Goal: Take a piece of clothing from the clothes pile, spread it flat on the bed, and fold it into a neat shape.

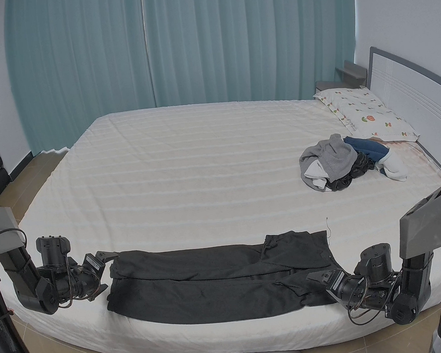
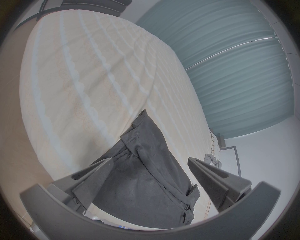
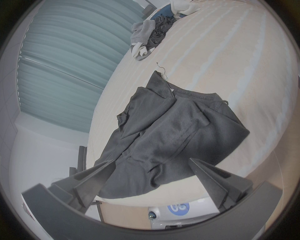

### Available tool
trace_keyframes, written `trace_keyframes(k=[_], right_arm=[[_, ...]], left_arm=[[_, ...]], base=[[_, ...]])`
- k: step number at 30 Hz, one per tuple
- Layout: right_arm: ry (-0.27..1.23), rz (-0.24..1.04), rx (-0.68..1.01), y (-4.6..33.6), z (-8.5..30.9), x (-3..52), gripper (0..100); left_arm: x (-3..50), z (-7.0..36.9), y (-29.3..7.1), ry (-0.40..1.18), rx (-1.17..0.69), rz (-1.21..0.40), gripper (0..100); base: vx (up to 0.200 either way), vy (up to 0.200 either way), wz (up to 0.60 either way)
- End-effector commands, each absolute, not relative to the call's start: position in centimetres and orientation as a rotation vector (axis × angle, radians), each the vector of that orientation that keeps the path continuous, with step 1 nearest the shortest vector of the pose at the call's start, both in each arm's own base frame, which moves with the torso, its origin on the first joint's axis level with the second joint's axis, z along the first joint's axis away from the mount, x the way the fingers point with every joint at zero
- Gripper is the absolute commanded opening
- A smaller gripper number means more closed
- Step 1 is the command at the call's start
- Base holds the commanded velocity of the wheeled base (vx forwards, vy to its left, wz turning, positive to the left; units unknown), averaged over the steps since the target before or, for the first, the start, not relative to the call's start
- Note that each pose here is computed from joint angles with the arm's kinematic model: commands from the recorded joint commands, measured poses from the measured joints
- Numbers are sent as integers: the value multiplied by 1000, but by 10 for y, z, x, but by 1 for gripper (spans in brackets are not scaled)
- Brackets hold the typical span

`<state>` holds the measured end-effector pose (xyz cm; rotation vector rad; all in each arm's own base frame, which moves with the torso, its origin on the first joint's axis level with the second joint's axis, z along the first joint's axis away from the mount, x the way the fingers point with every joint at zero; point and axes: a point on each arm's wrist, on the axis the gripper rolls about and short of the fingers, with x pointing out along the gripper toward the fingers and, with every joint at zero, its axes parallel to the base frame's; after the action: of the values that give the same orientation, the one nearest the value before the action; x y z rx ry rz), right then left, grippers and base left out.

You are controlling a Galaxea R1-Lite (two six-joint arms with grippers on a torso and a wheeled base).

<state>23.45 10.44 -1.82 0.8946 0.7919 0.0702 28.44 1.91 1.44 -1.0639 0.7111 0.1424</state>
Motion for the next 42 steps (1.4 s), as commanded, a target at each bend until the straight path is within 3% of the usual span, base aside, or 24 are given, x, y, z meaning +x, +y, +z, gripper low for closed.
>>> trace_keyframes(k=[1,7,29,30,42], right_arm=[[796,34,884,104,-34,240,100],[734,40,911,100,-32,251,100],[731,12,887,106,-44,255,100],[723,3,885,106,-46,257,0],[709,4,874,112,-41,251,0]], left_arm=[[280,5,18,729,-1061,153,100],[281,5,17,727,-1056,143,100],[281,3,16,731,-1051,143,100],[281,3,16,731,-1051,143,100],[281,3,16,731,-1051,143,100]], base=[[0,0,0],[0,0,0],[0,0,0],[0,0,0],[0,0,0]])
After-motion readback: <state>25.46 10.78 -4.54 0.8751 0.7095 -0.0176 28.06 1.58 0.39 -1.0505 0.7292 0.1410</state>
